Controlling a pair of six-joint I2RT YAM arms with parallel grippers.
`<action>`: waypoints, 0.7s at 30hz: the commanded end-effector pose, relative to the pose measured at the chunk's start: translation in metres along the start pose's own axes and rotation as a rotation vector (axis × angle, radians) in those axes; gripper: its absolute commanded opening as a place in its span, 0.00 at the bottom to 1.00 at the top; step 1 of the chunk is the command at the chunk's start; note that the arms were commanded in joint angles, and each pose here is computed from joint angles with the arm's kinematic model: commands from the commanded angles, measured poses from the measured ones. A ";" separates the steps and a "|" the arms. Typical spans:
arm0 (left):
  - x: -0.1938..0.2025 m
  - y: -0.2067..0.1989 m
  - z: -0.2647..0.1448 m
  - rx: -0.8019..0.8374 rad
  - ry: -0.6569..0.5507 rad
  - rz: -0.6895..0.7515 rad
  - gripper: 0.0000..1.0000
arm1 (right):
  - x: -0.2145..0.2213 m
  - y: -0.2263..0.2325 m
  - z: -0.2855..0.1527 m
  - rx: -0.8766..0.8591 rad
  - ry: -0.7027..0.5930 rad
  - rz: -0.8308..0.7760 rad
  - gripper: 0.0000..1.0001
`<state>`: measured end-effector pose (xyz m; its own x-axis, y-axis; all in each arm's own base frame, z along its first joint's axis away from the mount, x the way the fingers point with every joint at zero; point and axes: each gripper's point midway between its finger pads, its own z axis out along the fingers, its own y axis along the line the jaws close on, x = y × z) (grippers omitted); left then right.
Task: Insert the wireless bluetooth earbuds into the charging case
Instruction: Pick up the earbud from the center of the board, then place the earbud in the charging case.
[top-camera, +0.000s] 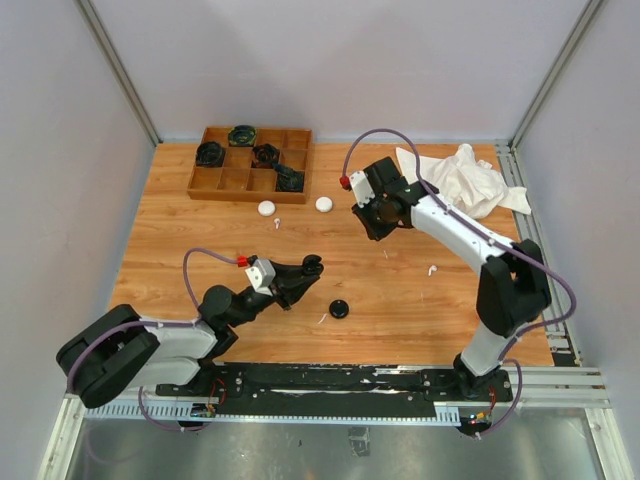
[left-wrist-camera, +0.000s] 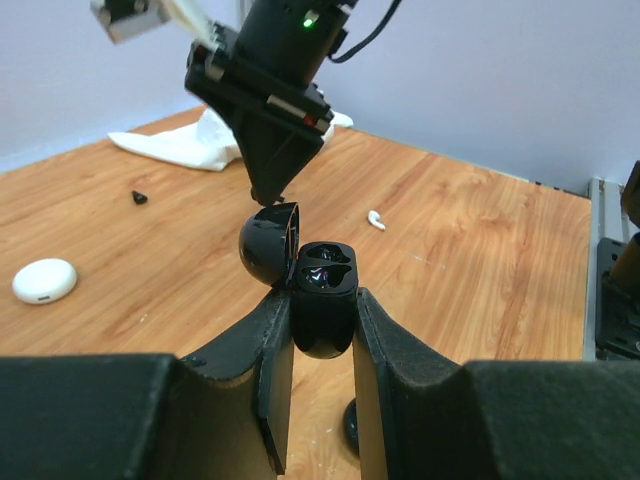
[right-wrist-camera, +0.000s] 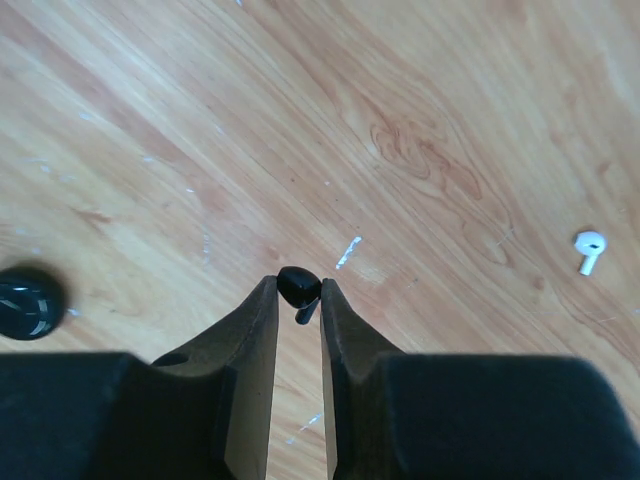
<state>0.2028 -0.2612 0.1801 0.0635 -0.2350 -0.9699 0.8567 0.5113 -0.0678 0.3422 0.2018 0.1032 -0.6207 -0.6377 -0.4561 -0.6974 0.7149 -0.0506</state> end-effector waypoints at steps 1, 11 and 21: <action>-0.032 0.005 0.006 -0.022 -0.101 0.030 0.00 | -0.025 0.020 -0.032 0.024 -0.155 -0.003 0.16; -0.060 -0.001 0.013 0.009 -0.148 0.055 0.00 | -0.062 0.075 -0.113 0.006 -0.476 -0.088 0.16; -0.073 -0.006 0.017 0.034 -0.180 0.035 0.00 | -0.078 0.125 -0.180 -0.115 -0.781 -0.148 0.16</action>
<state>0.2024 -0.2609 0.2356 0.1495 -0.3235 -0.9343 0.8618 0.5059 -0.0373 0.2561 0.2731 0.2654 -0.2010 -0.4199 -0.8850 -0.7832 0.6115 -0.1122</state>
